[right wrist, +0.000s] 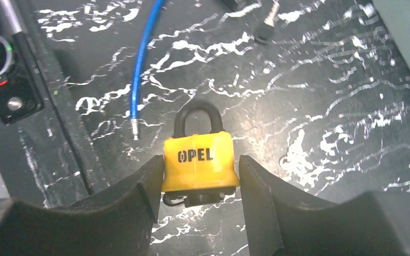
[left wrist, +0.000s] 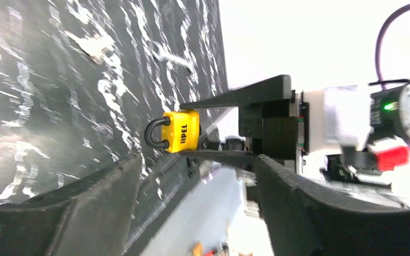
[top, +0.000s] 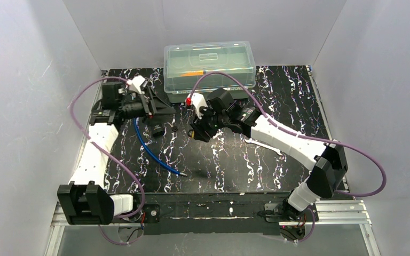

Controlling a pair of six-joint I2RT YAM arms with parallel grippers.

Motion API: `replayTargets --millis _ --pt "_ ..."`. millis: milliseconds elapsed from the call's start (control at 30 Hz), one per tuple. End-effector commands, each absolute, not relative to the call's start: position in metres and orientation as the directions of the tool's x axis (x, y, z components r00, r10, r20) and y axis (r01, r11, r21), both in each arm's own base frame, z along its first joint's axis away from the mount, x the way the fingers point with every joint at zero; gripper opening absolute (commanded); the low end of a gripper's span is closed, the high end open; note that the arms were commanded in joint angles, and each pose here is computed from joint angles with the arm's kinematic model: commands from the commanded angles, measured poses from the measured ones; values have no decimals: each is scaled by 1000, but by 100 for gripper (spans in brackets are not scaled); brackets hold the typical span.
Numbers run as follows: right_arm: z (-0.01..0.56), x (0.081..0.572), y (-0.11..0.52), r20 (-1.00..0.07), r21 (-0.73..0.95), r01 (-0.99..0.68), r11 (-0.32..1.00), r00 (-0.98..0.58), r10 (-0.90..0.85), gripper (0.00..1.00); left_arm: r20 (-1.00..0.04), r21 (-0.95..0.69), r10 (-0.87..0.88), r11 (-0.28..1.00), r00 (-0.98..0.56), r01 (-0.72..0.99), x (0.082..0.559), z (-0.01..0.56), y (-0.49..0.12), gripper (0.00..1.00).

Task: Lock with the key
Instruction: Place the lock at the center of the board.

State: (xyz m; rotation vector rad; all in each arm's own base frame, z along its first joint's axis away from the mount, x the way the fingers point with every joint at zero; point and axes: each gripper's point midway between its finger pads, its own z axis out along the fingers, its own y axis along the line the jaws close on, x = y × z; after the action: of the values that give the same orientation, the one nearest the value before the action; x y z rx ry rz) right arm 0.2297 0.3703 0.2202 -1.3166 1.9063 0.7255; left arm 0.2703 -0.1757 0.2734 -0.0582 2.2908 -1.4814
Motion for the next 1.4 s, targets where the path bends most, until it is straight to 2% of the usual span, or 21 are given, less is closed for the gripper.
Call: replayTargets --millis 0,33,100,333,500,633,767,867,967,1133,1233,1367 --pt "209 262 375 -814 81 -886 456 -322 -483 27 -413 -845 -465 517 -783 138 294 294 -125 85" --pt "202 265 376 -807 92 -874 478 -347 -479 26 -426 -835 -504 538 -752 113 297 294 -114 89" --pt "189 271 379 -792 106 -851 515 -385 -473 24 -456 -816 -545 571 -703 87 298 296 -100 93" --pt "158 290 395 -763 133 -816 563 -447 -467 20 -467 -781 -560 624 -684 22 292 270 -87 94" --pt "145 283 382 -714 147 -837 527 -459 -529 33 -502 -759 -450 639 -738 126 284 267 -95 98" --pt "132 267 341 -662 136 -863 486 -444 -604 54 -538 -705 -358 687 -763 174 274 255 -92 98" --pt "122 244 303 -616 23 -950 311 -258 -744 82 -566 -695 -305 676 -766 244 264 250 -98 98" --pt "126 231 291 -590 -39 -992 119 -73 -804 92 -558 -727 -273 617 -784 302 260 255 -108 98" --pt "128 224 286 -579 -103 -993 -64 113 -807 98 -542 -763 -256 549 -800 341 255 262 -116 98" --pt "113 224 284 -525 -174 -936 -307 352 -775 98 -518 -792 -249 502 -818 348 251 263 -121 98" --pt "100 227 285 -491 -150 -917 -370 394 -777 98 -525 -788 -248 503 -814 355 250 265 -121 98" --pt "83 230 287 -474 -118 -913 -390 397 -786 98 -519 -789 -258 513 -815 340 251 261 -120 98"
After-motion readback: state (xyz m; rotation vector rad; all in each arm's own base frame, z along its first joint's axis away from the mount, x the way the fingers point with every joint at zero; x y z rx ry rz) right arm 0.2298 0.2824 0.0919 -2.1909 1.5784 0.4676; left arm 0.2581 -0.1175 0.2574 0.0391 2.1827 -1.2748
